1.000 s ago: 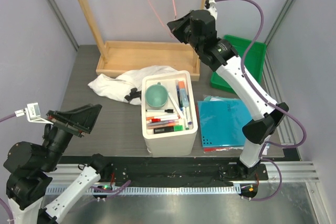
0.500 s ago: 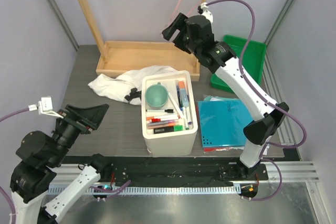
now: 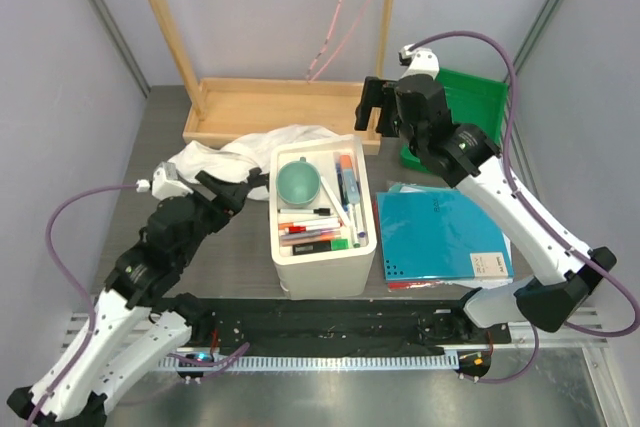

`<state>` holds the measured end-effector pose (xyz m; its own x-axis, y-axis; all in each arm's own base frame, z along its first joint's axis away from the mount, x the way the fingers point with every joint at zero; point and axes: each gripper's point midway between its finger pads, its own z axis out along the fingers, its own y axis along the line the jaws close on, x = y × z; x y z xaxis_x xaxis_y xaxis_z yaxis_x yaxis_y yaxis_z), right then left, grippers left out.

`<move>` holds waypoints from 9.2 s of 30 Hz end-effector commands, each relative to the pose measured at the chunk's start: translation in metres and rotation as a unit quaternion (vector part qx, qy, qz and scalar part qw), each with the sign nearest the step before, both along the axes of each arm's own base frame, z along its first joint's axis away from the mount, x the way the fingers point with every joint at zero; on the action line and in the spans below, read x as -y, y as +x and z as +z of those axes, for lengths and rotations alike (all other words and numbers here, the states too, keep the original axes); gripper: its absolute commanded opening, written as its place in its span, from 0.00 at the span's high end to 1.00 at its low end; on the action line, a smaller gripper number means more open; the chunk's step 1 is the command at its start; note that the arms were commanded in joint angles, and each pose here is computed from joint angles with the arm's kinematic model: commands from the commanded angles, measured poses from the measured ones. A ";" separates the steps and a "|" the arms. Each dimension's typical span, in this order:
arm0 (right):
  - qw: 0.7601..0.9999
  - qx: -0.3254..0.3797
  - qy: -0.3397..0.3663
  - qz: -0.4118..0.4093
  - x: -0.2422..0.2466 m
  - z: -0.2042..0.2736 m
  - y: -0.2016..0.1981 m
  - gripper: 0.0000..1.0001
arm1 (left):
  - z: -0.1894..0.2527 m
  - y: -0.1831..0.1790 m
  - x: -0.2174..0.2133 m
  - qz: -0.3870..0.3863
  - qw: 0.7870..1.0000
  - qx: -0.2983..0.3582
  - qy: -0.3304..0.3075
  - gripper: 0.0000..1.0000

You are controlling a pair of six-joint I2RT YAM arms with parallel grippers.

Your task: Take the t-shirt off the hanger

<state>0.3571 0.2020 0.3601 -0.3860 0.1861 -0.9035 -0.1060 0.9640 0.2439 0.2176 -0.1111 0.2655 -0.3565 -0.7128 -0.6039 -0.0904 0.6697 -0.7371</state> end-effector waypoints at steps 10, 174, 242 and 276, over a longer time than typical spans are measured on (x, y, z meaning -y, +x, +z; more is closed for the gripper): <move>1.000 0.014 0.006 -0.008 0.019 0.007 -0.018 0.01 | -0.058 0.134 -0.026 0.209 0.963 -0.170 -0.030 0.13; 0.951 0.293 -0.055 -0.079 0.097 0.190 -0.019 0.99 | 0.142 0.112 0.036 -0.168 0.985 -0.004 0.046 0.33; 0.895 -0.239 0.116 -0.358 0.298 -0.215 0.230 0.99 | 0.142 0.078 -0.015 -0.126 0.962 0.027 0.243 0.17; 0.914 -0.255 0.025 -0.314 0.298 -0.122 0.132 0.04 | 0.141 0.086 0.030 -0.183 0.960 0.045 0.208 0.14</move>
